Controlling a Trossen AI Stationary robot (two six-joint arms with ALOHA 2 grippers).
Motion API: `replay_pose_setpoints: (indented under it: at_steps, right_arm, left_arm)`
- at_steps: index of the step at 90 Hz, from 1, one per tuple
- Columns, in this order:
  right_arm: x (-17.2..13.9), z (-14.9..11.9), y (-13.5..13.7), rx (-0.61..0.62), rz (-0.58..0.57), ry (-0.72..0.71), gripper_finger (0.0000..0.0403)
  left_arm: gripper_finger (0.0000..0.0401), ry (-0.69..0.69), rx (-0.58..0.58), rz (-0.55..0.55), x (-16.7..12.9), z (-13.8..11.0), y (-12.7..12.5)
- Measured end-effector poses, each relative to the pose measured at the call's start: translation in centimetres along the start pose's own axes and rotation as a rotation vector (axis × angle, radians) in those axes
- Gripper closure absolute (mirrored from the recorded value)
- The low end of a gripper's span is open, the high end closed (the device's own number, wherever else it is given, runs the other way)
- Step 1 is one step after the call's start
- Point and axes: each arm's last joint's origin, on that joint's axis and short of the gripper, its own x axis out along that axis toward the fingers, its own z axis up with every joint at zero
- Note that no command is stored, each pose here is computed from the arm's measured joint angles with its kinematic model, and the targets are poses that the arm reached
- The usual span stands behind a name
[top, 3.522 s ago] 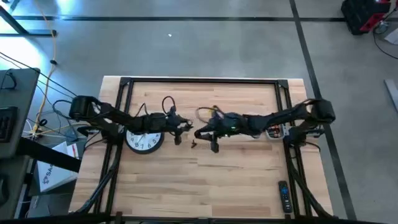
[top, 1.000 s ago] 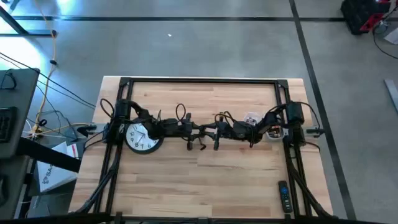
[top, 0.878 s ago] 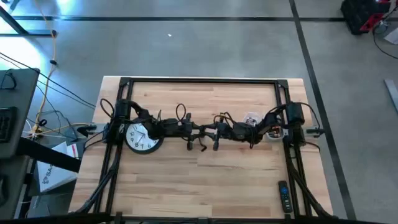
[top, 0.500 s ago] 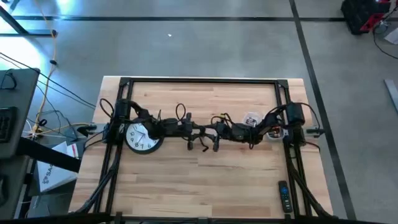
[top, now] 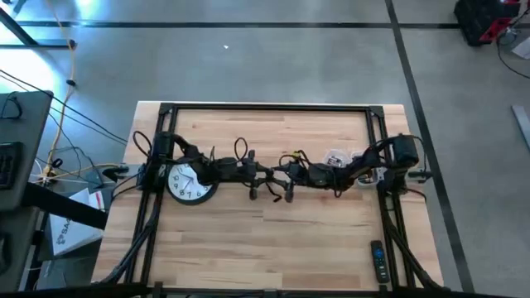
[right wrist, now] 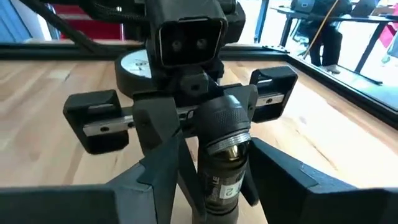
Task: Insert battery
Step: Close the black flashlight lid
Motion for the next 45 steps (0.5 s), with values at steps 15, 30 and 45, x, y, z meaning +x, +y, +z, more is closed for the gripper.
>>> replay_pose_setpoints:
  at_steps: [15, 30, 45]
  right_arm:
    - [-0.7, 0.6, -0.1, -0.053, 0.007, 0.078, 0.0242]
    - [-1.6, 1.4, -0.6, -0.083, -0.008, 0.153, 0.0242]
    - [-2.2, 2.9, -1.3, -0.144, -0.015, 0.234, 0.024]
  left_arm:
    - [0.0306, 0.0, 0.0, 0.0, 0.0, 0.0, 0.0]
    - [0.0306, 0.001, 0.0, 0.0, 0.0, 0.0, 0.0]
    - [0.0306, 0.001, 0.0, 0.0, 0.0, 0.0, 0.0]
